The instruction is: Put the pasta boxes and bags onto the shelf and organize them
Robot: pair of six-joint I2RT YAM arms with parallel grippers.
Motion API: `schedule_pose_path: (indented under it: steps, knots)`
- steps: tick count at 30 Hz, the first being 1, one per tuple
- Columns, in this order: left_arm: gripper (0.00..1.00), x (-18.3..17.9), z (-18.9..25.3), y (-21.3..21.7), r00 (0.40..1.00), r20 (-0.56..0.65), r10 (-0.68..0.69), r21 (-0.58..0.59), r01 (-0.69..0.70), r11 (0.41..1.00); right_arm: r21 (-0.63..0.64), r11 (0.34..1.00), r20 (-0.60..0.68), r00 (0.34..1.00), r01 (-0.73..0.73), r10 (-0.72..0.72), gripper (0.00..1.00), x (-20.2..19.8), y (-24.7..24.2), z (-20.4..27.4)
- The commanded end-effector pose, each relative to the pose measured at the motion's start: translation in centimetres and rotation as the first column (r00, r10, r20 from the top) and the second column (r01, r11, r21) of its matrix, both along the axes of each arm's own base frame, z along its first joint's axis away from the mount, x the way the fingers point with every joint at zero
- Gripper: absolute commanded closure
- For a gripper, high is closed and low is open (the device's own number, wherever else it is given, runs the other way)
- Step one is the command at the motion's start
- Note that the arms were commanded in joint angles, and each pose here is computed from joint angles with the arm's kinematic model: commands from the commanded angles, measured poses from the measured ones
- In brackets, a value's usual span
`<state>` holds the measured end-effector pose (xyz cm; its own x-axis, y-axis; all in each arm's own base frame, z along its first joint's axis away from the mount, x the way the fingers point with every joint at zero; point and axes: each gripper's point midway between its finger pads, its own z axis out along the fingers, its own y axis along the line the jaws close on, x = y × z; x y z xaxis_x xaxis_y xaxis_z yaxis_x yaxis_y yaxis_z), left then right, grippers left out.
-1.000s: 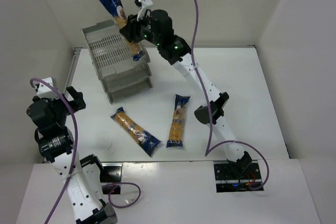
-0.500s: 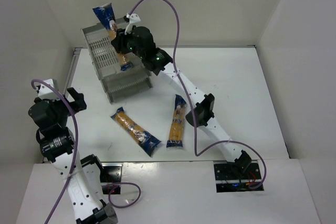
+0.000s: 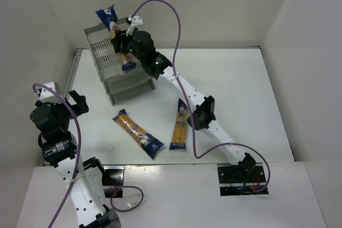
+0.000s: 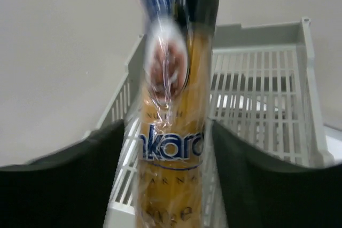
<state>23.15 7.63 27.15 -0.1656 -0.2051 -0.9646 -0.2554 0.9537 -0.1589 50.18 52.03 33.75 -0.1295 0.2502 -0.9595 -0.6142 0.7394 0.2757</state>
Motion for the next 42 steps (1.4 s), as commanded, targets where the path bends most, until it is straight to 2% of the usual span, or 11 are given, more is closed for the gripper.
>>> schedule_pose_path:
  steps: [1,3,12,17,20,21,23,24,27,32,42]
  knots:
    - [0.01,0.1,1.3,0.2,0.998,0.055,0.009,0.018,-0.010,1.000,0.179,0.984,0.170,0.984,0.021,-0.052,0.25,-1.5,-1.4,9.1]
    - [0.01,0.1,1.3,0.2,0.998,0.055,0.009,0.018,-0.010,1.000,0.187,0.982,0.183,0.981,0.031,-0.066,0.01,-1.8,-2.1,10.2]
    - [0.01,-0.5,1.8,-0.2,0.996,0.084,0.007,0.037,-0.011,0.999,0.258,0.957,0.179,0.966,0.136,-0.186,0.01,-7.2,-11.1,22.2]
    - [0.01,-1.4,2.8,-0.3,0.990,0.134,0.034,0.061,-0.043,0.997,0.066,0.958,0.045,0.958,0.278,-0.282,0.01,-8.4,-15.5,19.8]
    - [0.01,-2.1,3.6,-0.5,0.985,0.167,0.043,0.082,-0.057,0.995,-0.130,0.955,-0.028,0.962,0.267,-0.272,0.01,-10.6,-17.9,14.4]
    - [0.01,-2.1,3.6,-0.5,0.983,0.176,0.042,0.087,-0.058,0.994,-0.329,0.920,-0.120,0.957,0.212,-0.263,0.01,-11.0,-17.8,4.7]
    - [0.01,-2.5,4.0,-0.5,0.980,0.192,0.051,0.096,-0.070,0.993,-0.395,0.904,-0.102,0.971,0.161,-0.217,0.01,-15.7,-22.5,2.5]
    - [0.01,-2.7,4.2,-0.7,0.978,0.201,0.050,0.102,-0.071,0.992,-0.550,0.832,-0.196,0.956,0.076,-0.217,0.01,-18.0,-24.6,-7.7]
    - [0.01,-2.6,3.8,-0.6,0.979,0.196,0.052,0.088,-0.071,0.994,-0.643,0.765,-0.350,0.900,-0.031,-0.258,0.01,-23.3,-30.8,-18.1]
    - [0.01,-2.5,3.4,-0.6,0.981,0.188,0.053,0.084,-0.070,0.994,-0.480,0.873,-0.482,0.858,-0.091,-0.176,0.01,-23.2,-28.3,-17.9]
    - [0.01,-2.9,3.8,-0.8,0.976,0.214,0.050,0.099,-0.072,0.992,-0.440,0.889,-0.776,0.552,-0.126,-0.306,0.01,-27.4,-28.4,-27.8]
